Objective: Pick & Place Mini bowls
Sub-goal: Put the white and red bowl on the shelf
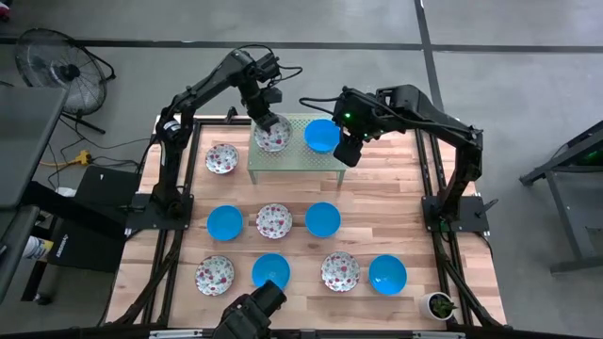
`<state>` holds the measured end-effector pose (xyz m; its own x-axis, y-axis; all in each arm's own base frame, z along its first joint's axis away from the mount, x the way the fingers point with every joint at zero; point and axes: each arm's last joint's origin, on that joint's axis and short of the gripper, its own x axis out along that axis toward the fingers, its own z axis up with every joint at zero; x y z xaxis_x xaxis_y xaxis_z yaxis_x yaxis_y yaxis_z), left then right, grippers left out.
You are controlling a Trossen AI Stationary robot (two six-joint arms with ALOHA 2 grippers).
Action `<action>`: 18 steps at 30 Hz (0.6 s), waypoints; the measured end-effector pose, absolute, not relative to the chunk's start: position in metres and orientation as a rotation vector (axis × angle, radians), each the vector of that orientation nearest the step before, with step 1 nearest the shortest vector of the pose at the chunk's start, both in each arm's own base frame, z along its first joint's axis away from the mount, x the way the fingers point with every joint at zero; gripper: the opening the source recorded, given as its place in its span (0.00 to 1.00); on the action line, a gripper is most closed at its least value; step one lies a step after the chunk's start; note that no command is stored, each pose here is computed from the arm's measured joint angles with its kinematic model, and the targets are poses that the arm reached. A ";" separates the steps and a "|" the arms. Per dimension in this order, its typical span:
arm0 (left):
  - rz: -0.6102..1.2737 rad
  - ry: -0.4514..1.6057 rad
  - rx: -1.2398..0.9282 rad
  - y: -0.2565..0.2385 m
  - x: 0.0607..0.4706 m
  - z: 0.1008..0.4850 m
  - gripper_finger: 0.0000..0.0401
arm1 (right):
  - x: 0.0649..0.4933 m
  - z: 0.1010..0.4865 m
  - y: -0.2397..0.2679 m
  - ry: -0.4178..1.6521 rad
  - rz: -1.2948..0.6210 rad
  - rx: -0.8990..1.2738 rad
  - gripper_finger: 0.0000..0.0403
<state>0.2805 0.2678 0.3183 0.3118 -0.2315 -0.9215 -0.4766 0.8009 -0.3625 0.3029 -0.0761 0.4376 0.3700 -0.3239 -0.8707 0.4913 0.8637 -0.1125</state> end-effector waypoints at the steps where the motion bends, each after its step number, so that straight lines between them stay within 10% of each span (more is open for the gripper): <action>1: 0.180 1.270 -0.668 0.268 0.280 0.318 0.06 | 0.303 0.438 -0.076 1.071 -0.526 0.177 0.43; 18: 0.199 1.271 -0.689 0.268 0.280 0.318 0.06 | 0.303 0.438 -0.076 1.073 -0.521 0.168 0.43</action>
